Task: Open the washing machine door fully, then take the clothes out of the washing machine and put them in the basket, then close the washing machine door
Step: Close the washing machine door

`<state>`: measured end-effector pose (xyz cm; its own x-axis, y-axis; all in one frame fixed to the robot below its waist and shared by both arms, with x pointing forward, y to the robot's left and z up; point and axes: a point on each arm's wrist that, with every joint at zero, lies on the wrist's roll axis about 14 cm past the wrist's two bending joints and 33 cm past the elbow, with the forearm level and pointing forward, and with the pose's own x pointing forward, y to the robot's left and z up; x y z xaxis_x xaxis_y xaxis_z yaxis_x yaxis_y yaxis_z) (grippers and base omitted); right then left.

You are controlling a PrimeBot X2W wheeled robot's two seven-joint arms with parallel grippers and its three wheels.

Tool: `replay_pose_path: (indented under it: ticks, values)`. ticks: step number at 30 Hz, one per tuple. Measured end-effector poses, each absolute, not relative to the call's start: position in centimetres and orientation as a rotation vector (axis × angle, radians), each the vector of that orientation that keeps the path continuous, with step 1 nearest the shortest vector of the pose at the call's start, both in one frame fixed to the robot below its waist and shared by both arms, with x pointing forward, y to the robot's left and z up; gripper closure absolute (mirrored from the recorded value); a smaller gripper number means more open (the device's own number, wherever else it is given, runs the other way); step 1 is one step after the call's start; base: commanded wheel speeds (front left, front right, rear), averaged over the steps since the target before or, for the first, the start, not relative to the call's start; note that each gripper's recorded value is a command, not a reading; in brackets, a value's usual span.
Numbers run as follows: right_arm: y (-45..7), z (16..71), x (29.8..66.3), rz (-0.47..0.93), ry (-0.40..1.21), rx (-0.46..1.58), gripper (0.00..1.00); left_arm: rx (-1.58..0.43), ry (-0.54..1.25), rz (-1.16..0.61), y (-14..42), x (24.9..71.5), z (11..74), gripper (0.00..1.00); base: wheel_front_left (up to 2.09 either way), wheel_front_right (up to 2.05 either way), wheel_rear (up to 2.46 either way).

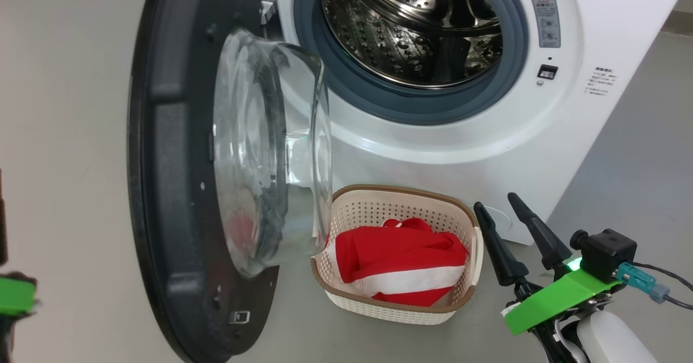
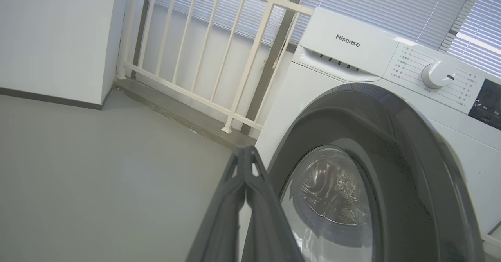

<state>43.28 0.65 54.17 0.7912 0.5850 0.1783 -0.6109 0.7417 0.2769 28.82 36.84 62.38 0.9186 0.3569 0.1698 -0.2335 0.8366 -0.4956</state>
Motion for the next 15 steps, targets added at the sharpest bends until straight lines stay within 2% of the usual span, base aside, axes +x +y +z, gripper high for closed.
replay_pose_path:
  ticks: [5, 7, 15]
  values:
    - [-0.3, 54.2, 43.5, 0.630, -0.088, 0.333, 0.00, -0.685, -0.246, 0.275, 37.0, 30.2, 62.9, 1.00, 0.00, 0.00, 0.00]
    - [-0.6, 54.3, 43.5, 0.623, -0.090, 0.333, 0.00, -0.824, -0.228, 0.249, 36.8, 30.9, 62.9, 1.00, 0.00, 0.00, 0.00]
    - [-1.5, 53.9, 43.7, 0.597, -0.085, 0.336, 0.00, -1.168, -0.085, 0.154, 35.0, 33.6, 63.1, 1.00, 0.00, 0.00, 0.00]
